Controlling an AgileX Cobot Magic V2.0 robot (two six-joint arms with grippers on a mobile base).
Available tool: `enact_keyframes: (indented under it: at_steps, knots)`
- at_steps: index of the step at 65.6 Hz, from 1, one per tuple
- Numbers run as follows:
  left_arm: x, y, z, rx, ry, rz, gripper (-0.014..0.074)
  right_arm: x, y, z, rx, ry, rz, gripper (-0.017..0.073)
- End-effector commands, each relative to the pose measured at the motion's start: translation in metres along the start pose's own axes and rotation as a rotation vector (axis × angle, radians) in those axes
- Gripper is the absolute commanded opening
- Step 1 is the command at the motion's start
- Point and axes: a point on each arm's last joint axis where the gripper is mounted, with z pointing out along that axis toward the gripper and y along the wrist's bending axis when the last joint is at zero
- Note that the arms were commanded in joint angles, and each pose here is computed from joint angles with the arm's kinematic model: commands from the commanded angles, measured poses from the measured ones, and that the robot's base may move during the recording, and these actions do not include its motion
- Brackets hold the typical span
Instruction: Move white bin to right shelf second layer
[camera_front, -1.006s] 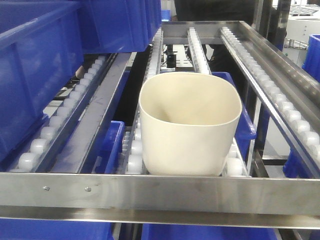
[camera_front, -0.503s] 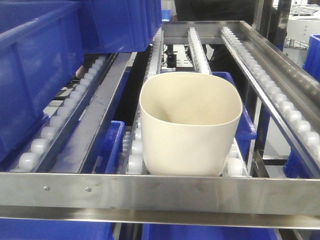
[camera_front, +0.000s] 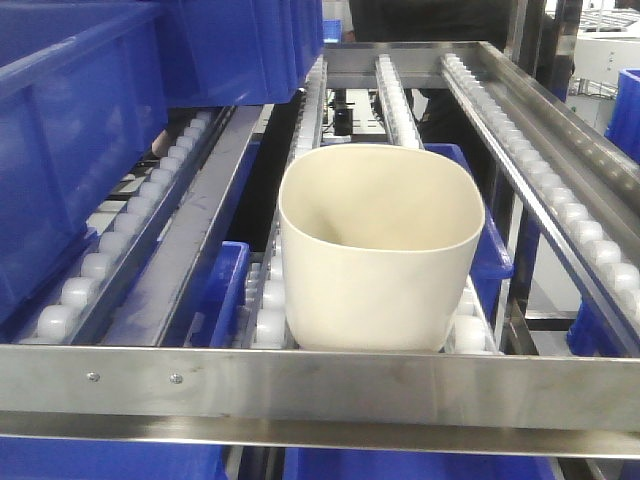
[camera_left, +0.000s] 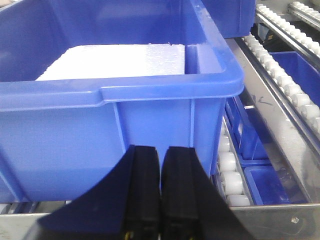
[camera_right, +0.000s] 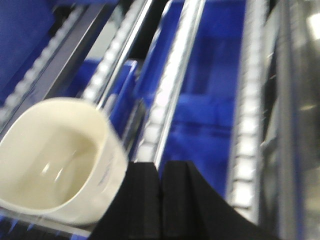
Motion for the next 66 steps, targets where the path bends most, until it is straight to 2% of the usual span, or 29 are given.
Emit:
enact_keyframes:
  at_steps: [1, 10, 26, 47, 66]
  knots:
    - [0.004, 0.000, 0.001, 0.003, -0.064, -0.003, 0.0085, -0.019, -0.001, -0.012, 0.017, -0.147, -0.017, 0.0056]
    - [0.004, 0.000, 0.001, 0.003, -0.064, -0.003, 0.0085, -0.012, -0.007, -0.024, 0.062, -0.194, -0.040, 0.0056]
    - [0.004, 0.000, 0.001, 0.003, -0.064, -0.003, 0.0085, 0.037, -0.020, -0.039, 0.121, -0.216, -0.029, 0.0056]
    - [0.004, 0.000, 0.001, 0.003, -0.064, -0.003, 0.0085, 0.087, -0.026, -0.048, 0.121, -0.278, -0.032, 0.0056]
    - [0.004, 0.000, 0.001, 0.003, -0.064, -0.003, 0.0085, 0.105, -0.029, -0.047, 0.110, -0.371, -0.039, 0.0056]
